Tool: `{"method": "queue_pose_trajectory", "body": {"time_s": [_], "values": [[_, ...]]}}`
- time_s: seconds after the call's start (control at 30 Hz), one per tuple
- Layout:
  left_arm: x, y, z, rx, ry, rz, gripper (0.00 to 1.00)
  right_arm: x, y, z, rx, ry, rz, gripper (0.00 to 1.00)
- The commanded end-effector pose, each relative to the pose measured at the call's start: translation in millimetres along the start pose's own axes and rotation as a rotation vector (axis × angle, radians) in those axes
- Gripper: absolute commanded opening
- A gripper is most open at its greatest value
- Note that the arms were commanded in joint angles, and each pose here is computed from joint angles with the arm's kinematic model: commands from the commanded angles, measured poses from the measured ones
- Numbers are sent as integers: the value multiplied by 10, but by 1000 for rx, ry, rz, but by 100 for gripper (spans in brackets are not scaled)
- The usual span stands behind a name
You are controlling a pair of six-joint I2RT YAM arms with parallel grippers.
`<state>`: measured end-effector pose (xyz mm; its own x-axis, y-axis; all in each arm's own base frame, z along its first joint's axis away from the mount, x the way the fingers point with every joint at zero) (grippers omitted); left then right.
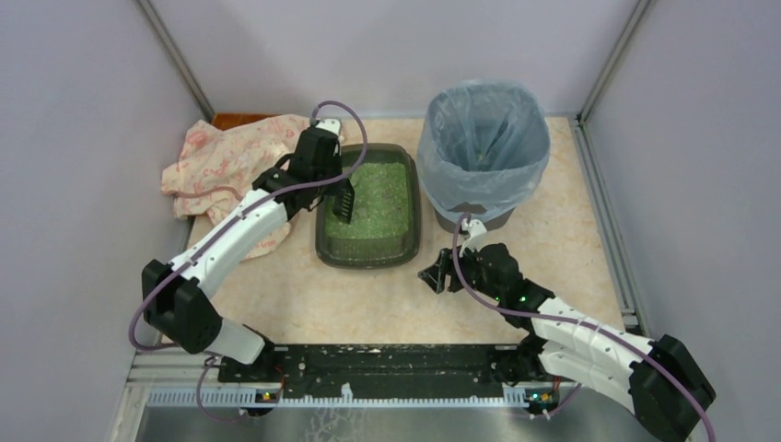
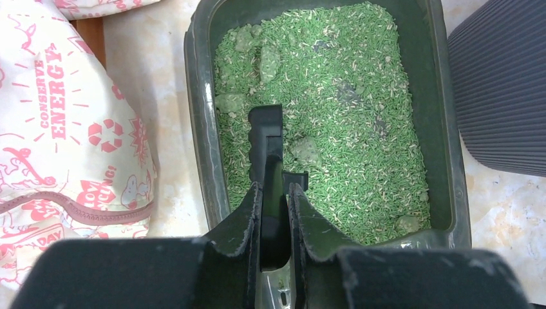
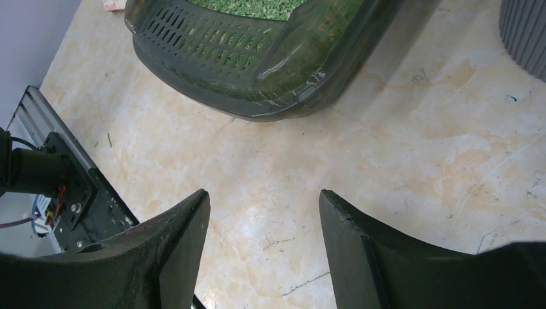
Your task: Clean the litter box
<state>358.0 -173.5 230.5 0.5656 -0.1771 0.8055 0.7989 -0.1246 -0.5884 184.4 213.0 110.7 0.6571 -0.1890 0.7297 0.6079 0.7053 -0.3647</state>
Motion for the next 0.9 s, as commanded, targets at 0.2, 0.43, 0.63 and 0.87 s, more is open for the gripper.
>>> {"method": "queue_pose_trajectory", "body": {"time_s": [0.2, 0.43, 0.63, 0.87], "values": [[-134, 206, -216, -135, -25, 51, 0, 166, -11, 128, 49, -20, -60, 64], [-188, 265, -138, -271, -138, 63, 0, 154, -16, 108, 42, -21, -61, 64], [-438, 428, 27, -325, -230, 134, 0, 144, -8, 105, 44, -20, -59, 64], [-630, 604, -20, -394, -299, 204, 0, 127, -3, 91, 41, -17, -57, 64]]}}
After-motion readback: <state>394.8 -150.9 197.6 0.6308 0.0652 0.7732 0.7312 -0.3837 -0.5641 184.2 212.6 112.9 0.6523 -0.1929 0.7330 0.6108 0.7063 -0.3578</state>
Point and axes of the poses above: each gripper's point midway between its finger pads, its own y axis out along the fingers, its own z axis along the line the jaws close on, x = y × z, the point moved 2 cm from there along -y, back along the fingers, and after that the axes turned 7 degrees about y, right-handed, at the moved point
